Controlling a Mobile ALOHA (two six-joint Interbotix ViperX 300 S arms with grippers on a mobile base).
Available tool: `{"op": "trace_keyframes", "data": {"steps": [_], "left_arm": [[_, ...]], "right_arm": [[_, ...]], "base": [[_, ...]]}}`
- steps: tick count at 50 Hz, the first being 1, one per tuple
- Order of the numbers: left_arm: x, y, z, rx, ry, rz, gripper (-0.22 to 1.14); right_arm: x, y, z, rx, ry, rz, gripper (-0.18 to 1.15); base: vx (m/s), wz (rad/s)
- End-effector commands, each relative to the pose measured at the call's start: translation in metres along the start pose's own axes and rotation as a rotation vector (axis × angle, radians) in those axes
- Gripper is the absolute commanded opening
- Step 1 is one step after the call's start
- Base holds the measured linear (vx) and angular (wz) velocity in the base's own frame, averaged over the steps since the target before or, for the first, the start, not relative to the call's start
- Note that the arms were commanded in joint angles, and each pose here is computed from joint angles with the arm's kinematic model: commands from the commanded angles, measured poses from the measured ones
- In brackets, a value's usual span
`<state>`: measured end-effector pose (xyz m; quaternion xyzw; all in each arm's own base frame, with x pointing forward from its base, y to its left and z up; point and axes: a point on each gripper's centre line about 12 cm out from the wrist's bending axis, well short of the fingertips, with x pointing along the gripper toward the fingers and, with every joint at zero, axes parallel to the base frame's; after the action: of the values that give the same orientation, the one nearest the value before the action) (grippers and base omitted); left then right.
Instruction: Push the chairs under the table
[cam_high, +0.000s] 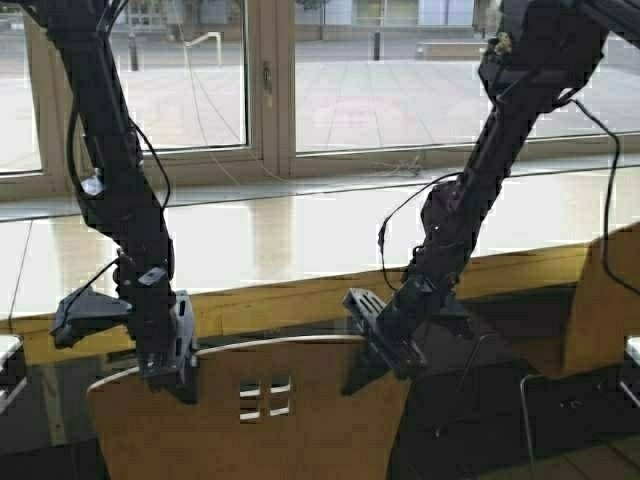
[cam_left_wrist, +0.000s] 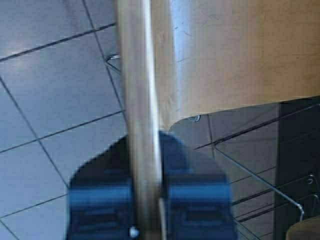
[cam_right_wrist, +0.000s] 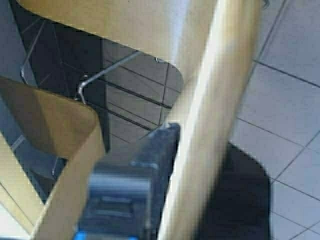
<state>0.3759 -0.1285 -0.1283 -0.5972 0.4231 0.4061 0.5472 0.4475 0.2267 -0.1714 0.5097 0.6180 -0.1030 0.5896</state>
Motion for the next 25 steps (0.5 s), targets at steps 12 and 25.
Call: {"op": "trace_keyframes", "data": {"steps": [12,25], "left_arm": [[-0.007,-0.016,-0.008,0.111,0.022,-0.039,0.03],[-0.006,-0.014,-0.007,0.165,0.017,-0.035,0.03]], "right_arm": [[-0.016,0.014,0.001,-0.078,-0.022,0.016,0.05],[-0.015,0.003,0.001,-0.086,-0.027,-0.012,0.05]], "base": [[0.25,0.04],[0.23,0.05]]}}
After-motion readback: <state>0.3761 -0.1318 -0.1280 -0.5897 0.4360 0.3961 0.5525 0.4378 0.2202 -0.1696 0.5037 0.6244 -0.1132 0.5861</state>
